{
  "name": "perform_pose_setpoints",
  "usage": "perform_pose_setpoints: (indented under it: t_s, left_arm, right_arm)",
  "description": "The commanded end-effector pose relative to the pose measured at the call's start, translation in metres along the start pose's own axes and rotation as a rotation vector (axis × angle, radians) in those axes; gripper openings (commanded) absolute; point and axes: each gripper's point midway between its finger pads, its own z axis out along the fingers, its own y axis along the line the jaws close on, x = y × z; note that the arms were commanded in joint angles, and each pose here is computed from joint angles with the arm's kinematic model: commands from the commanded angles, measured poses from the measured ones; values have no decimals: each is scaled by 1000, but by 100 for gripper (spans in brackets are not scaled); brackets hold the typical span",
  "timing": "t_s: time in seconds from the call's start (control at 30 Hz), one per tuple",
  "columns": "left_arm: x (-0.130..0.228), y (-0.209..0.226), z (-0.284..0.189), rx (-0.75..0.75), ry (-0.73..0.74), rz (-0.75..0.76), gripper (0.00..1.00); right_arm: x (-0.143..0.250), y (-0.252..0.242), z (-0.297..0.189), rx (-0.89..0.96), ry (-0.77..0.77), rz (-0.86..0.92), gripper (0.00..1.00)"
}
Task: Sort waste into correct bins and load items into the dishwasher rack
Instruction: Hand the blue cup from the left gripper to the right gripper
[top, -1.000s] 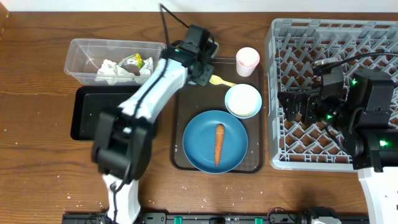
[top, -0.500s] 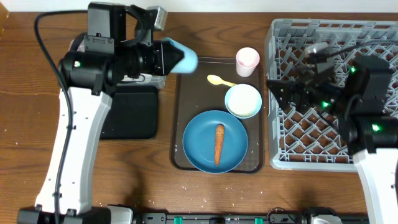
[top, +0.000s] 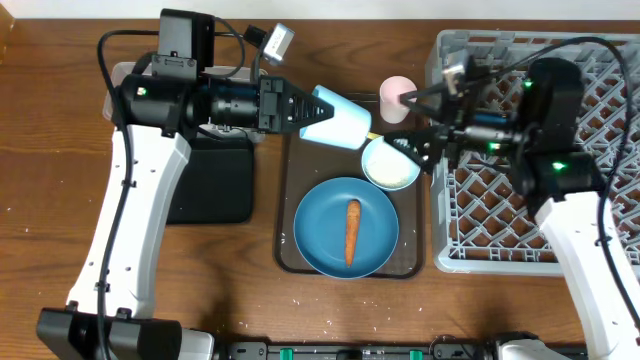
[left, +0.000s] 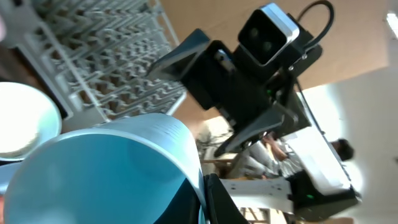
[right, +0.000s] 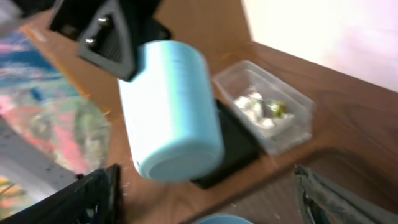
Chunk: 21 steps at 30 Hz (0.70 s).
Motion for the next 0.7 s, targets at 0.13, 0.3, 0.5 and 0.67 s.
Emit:
perform_pose_setpoints:
  t_s: [0.13, 0.3, 0.5, 0.67]
  left_arm:
    - [3, -19, -1, 92, 20, -40, 6]
    - [0, -20, -1, 97, 16, -69, 6]
    - [0, -20, -1, 97, 16, -69, 6]
    - [0, -20, -1, 96, 16, -69, 7]
  right_arm:
    - [-10, 28, 25, -79, -4, -37, 89]
    - [-5, 28, 40, -59, 10, -20, 77]
    - [-4, 35, 50, -84, 13, -43, 57]
    - [-10, 37, 51, -91, -5, -53, 42]
